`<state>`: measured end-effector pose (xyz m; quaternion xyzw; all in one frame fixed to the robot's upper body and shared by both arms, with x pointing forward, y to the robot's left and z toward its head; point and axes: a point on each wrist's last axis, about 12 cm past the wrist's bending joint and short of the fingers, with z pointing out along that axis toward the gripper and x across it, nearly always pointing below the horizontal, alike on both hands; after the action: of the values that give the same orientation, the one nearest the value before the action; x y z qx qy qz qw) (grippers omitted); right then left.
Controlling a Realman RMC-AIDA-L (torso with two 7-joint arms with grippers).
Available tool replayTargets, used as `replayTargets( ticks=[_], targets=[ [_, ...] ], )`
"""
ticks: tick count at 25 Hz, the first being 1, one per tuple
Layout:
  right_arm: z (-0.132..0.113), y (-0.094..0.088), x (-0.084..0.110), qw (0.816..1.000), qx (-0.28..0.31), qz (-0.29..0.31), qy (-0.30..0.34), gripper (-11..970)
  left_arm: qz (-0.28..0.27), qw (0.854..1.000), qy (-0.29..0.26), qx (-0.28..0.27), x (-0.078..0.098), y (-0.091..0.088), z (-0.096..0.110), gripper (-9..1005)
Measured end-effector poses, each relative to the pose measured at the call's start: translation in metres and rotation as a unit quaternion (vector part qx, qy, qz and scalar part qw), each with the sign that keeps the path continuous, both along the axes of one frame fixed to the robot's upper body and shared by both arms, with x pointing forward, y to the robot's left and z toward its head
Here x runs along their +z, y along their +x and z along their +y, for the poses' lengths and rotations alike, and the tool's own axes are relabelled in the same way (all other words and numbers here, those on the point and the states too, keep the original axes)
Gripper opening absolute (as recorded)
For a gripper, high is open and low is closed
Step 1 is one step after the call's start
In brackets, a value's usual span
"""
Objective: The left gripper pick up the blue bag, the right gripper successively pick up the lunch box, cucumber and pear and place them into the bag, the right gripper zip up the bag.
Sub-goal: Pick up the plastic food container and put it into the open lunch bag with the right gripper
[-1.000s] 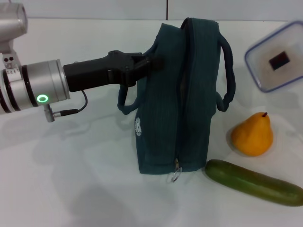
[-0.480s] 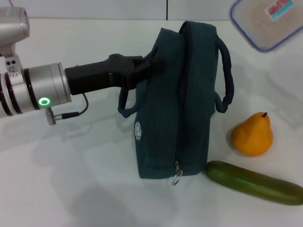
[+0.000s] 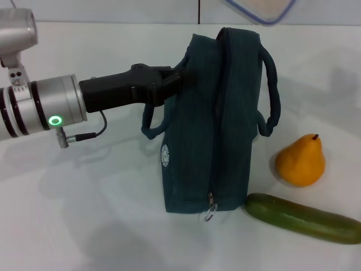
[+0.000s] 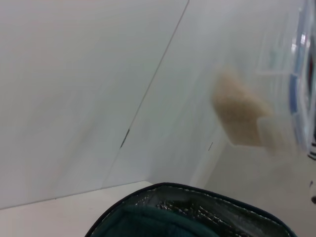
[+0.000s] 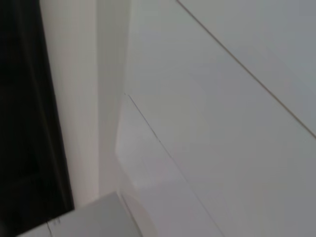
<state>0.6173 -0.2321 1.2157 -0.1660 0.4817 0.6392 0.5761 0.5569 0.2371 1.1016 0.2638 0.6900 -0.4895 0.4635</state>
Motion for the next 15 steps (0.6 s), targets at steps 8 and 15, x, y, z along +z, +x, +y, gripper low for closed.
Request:
replayTargets(
  ticks=[8,15],
  targets=[
    [0.029,0.014,-0.002,0.998,0.007,0.022,-0.058,96,-0.008,1.0,0.003,-0.014,0.004,0.004,-0.007,43],
    [0.035,0.015,-0.009,0.996,0.0,0.021,-0.087,97,-0.01,1.0,0.007,-0.027,0.005,0.005,-0.012,43]
  ],
)
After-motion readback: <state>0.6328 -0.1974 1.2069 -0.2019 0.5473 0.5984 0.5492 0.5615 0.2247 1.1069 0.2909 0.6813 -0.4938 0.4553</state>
